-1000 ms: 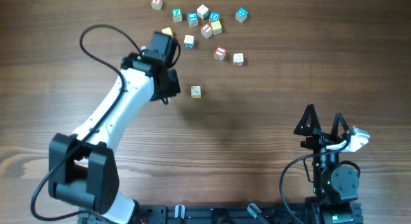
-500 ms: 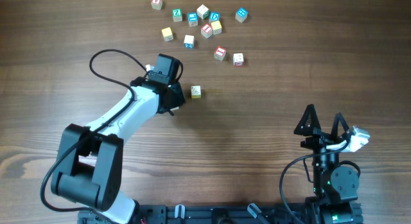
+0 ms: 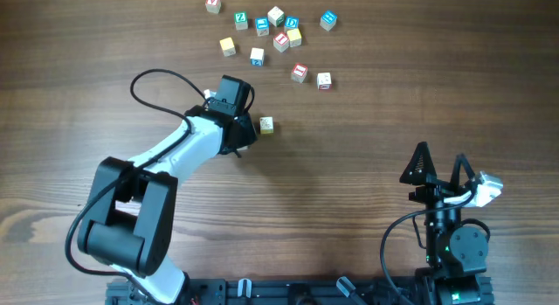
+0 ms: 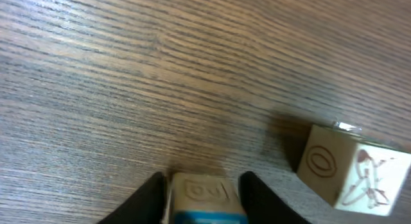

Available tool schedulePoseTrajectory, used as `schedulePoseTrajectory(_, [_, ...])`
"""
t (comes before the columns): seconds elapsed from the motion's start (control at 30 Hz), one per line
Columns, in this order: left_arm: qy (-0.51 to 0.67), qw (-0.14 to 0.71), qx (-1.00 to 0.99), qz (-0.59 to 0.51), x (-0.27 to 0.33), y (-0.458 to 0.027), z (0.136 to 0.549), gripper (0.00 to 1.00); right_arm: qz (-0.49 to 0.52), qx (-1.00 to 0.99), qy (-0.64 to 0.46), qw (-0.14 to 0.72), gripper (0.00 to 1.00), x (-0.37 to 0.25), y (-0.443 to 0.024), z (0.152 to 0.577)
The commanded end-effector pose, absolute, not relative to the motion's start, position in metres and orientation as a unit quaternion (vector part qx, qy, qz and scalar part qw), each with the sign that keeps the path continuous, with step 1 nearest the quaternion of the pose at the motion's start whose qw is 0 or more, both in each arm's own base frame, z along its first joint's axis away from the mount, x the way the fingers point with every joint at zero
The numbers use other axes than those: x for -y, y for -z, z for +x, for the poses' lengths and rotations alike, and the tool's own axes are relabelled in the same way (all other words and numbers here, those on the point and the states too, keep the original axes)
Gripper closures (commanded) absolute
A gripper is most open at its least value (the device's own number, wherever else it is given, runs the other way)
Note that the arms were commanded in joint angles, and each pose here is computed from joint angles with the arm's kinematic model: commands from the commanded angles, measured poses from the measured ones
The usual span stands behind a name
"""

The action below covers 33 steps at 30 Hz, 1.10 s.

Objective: Form a circle

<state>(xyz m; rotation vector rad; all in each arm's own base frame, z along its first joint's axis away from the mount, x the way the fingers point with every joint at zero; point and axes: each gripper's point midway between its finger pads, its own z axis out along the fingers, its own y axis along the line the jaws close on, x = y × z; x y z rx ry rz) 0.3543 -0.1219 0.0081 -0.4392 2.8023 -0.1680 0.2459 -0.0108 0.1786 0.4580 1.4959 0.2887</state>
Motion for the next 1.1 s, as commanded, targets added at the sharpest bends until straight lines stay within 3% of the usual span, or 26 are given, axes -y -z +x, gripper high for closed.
schedulePoseTrajectory(0.0, [0.053,0.139,-0.977,-0.155,0.121,0.001,0.350,0.37,0.210,-0.667,-0.129,0.703,0.00,0.013,-0.180,0.245])
schedulePoseTrajectory(0.1, [0.053,0.139,-0.977,-0.155,0.121,0.001,0.350,0.39,0.210,-0.667,-0.129,0.703,0.00,0.013,-0.180,0.245])
schedulePoseTrajectory(0.2, [0.053,0.139,-0.977,-0.155,0.121,0.001,0.350,0.62,0.210,-0.667,-0.129,0.703,0.00,0.013,-0.180,0.245])
schedulePoseTrajectory(0.27, [0.056,0.143,-0.976,-0.155,0.122,0.000,0.352,0.71,0.210,-0.667,-0.129,0.703,0.00,0.013,-0.180,0.245])
schedulePoseTrajectory(0.4, [0.059,0.138,-0.971,-0.188,0.121,0.001,0.351,0.70,0.210,-0.667,-0.129,0.703,0.00,0.013,-0.180,0.245])
schedulePoseTrajectory(0.57, [0.066,0.135,-0.959,-0.239,0.121,0.001,0.351,0.52,0.210,-0.667,-0.129,0.703,0.00,0.013,-0.180,0.245])
schedulePoseTrajectory(0.63, [0.068,0.138,-0.959,-0.238,0.122,0.000,0.352,0.52,0.210,-0.667,-0.129,0.703,0.00,0.013,-0.180,0.245])
schedulePoseTrajectory(0.73, [0.068,0.144,-0.958,-0.239,0.121,-0.001,0.355,0.61,0.210,-0.667,-0.129,0.703,0.00,0.013,-0.180,0.245])
schedulePoseTrajectory(0.87, [0.069,0.166,-0.953,-0.243,0.114,-0.011,0.370,0.50,0.210,-0.667,-0.129,0.703,0.00,0.013,-0.180,0.245])
schedulePoseTrajectory(1.07, [0.084,0.201,-0.947,-0.237,0.110,-0.037,0.388,0.48,0.210,-0.667,-0.129,0.703,0.00,0.013,-0.180,0.245])
